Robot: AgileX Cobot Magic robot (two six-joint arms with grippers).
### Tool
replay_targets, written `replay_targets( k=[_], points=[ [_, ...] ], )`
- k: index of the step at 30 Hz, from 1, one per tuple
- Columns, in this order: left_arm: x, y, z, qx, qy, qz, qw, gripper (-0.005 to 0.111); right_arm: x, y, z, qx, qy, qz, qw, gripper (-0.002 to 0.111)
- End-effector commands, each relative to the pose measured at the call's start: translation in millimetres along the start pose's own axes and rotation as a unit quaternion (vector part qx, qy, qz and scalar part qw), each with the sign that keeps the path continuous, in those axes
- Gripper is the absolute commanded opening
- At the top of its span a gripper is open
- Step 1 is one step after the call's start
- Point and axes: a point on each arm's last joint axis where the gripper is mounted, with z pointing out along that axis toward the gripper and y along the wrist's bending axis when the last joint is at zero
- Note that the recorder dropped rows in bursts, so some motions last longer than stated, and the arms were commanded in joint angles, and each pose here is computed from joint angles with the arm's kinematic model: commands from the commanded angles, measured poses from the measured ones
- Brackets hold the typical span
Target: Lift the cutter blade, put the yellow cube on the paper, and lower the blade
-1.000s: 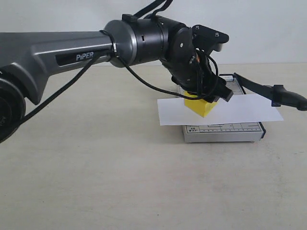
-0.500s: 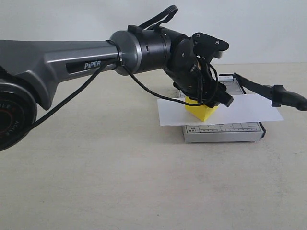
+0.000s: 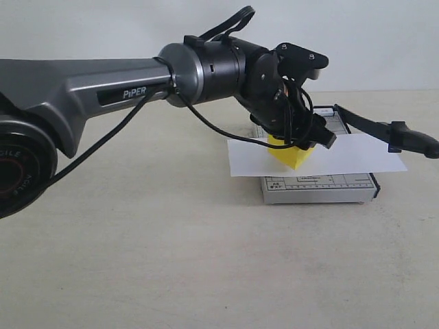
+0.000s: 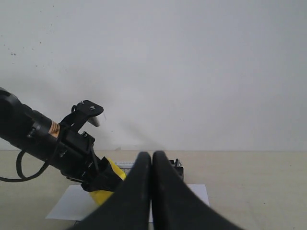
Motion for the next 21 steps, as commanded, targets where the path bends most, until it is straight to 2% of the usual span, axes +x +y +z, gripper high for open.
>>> replay_targets(
  k=[1,3,5,13,21],
  points=[
    [-5.2,-0.1,-3.1,0.003,-0.014,-0.009,1.0,0.039,0.5,-0.2,-0.6,0.001,-0.003,0.001,1.0,0.0],
    [-5.2,-0.1,-3.1,0.003,-0.014,-0.009,1.0,0.049,0.5,-0.2,-0.6,0.001,-0.003,0.001,1.0,0.0],
    [-5.2,-0.1,-3.1,0.003,-0.014,-0.009,1.0,0.055,0.5,-0.2,-0.6,0.001,-0.003,0.001,1.0,0.0],
    [-5.2,-0.1,-3.1,0.003,-0.015,-0.009,1.0,0.065,0.5,-0.2,-0.6,0.001,-0.003,0.001,1.0,0.0],
    [-6.8,0.1,-3.2,0.003,-0.023,-0.009,1.0,0.068,0.5,-0.2,-0.6,0.001,-0.003,0.001,1.0,0.0]
  ],
)
